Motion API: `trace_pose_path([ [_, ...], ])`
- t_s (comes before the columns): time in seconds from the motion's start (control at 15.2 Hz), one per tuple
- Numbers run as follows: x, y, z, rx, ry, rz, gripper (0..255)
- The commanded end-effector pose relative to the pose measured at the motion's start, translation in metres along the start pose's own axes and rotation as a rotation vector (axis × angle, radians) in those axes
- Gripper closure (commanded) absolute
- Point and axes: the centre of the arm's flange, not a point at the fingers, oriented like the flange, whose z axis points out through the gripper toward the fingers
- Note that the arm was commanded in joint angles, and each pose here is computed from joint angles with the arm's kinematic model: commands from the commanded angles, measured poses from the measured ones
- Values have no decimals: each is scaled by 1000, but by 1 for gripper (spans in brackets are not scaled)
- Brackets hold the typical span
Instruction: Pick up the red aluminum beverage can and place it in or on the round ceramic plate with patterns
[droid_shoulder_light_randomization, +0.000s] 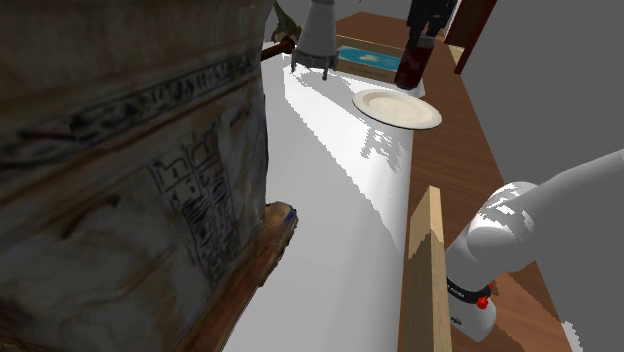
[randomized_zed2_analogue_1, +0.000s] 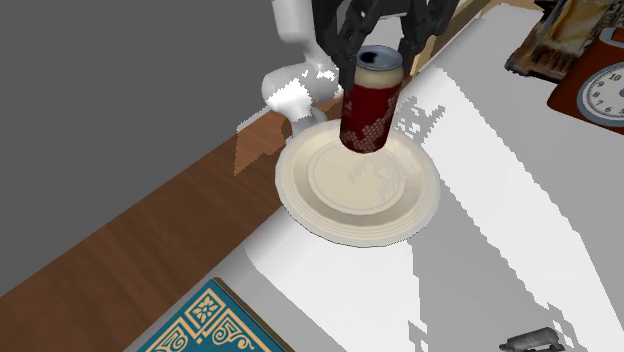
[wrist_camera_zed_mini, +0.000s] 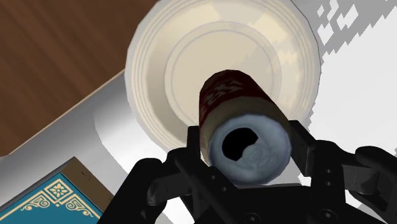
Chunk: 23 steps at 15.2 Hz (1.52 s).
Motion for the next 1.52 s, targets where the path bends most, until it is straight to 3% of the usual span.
trace_pose_path([
  [0.0,1,1,11,0,1,0,255],
  [0.66,1,1,63,0,1,0,255],
  [1.19,1,1,63,0,1,0,255],
  [1.25,1,1,63,0,1,0,0],
  [1.45,1,1,63,0,1,0,0],
])
